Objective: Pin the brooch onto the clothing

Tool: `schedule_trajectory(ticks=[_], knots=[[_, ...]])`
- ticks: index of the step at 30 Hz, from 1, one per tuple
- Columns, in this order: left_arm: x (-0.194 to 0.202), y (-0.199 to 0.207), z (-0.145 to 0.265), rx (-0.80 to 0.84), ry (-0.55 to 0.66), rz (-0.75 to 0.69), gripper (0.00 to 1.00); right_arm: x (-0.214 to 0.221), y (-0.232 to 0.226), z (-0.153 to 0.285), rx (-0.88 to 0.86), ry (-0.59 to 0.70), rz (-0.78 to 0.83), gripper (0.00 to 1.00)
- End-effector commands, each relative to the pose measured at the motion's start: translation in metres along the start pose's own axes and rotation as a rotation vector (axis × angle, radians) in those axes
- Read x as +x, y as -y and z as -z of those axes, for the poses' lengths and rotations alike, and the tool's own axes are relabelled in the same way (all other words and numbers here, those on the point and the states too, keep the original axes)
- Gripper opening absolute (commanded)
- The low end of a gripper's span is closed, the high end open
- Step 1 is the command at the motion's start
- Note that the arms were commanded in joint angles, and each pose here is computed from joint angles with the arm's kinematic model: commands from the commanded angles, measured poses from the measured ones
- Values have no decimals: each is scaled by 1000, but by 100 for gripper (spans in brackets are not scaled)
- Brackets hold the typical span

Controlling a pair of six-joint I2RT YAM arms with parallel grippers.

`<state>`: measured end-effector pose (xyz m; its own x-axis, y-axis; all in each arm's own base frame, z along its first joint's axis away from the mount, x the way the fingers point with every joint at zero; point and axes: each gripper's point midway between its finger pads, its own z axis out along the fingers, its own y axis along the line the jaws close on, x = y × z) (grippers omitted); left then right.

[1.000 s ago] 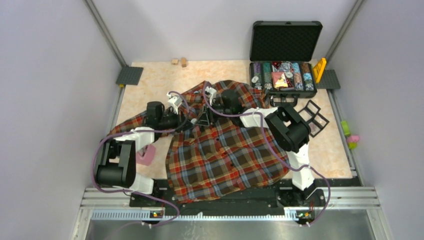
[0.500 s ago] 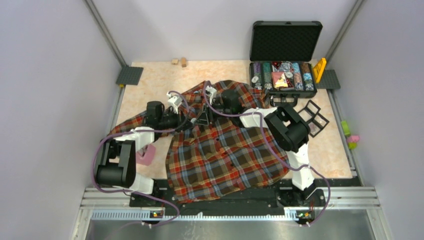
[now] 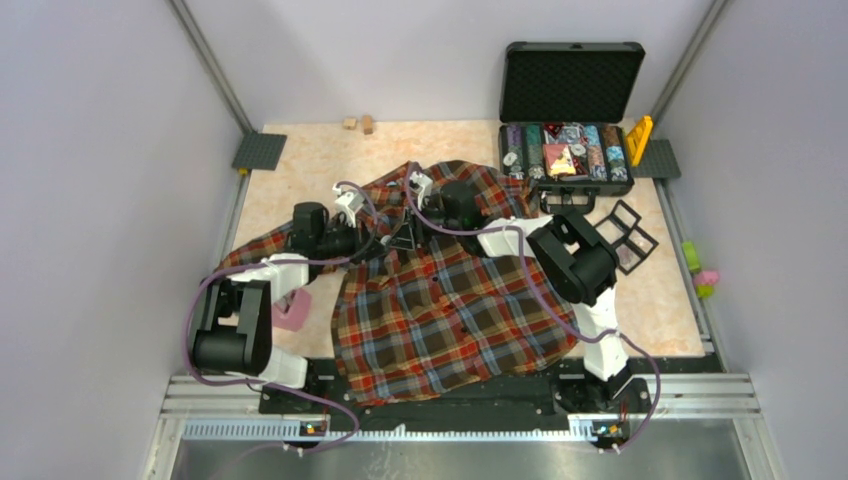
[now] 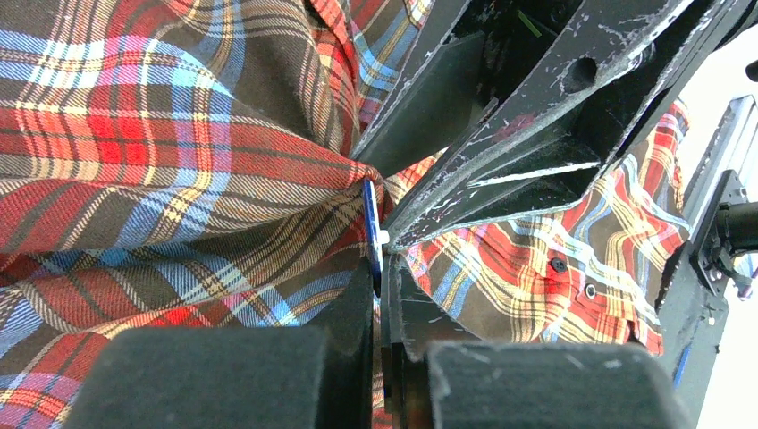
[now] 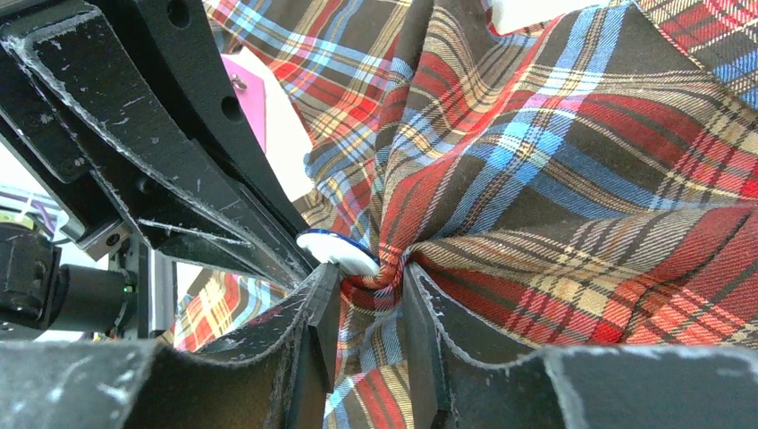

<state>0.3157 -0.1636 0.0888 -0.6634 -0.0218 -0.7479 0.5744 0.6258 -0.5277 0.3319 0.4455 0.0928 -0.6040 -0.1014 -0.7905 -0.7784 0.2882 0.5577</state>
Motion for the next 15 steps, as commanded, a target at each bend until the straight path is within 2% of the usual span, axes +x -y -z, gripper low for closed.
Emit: schedule_trajectory(ticks=[1,15], knots=[[-8,37,-2,172,-8,-43,0,-31,-7,-7,35,126,95,32],[-9,37,-2,173,-6,-43,0,-51,4,13,180,269,120,29]])
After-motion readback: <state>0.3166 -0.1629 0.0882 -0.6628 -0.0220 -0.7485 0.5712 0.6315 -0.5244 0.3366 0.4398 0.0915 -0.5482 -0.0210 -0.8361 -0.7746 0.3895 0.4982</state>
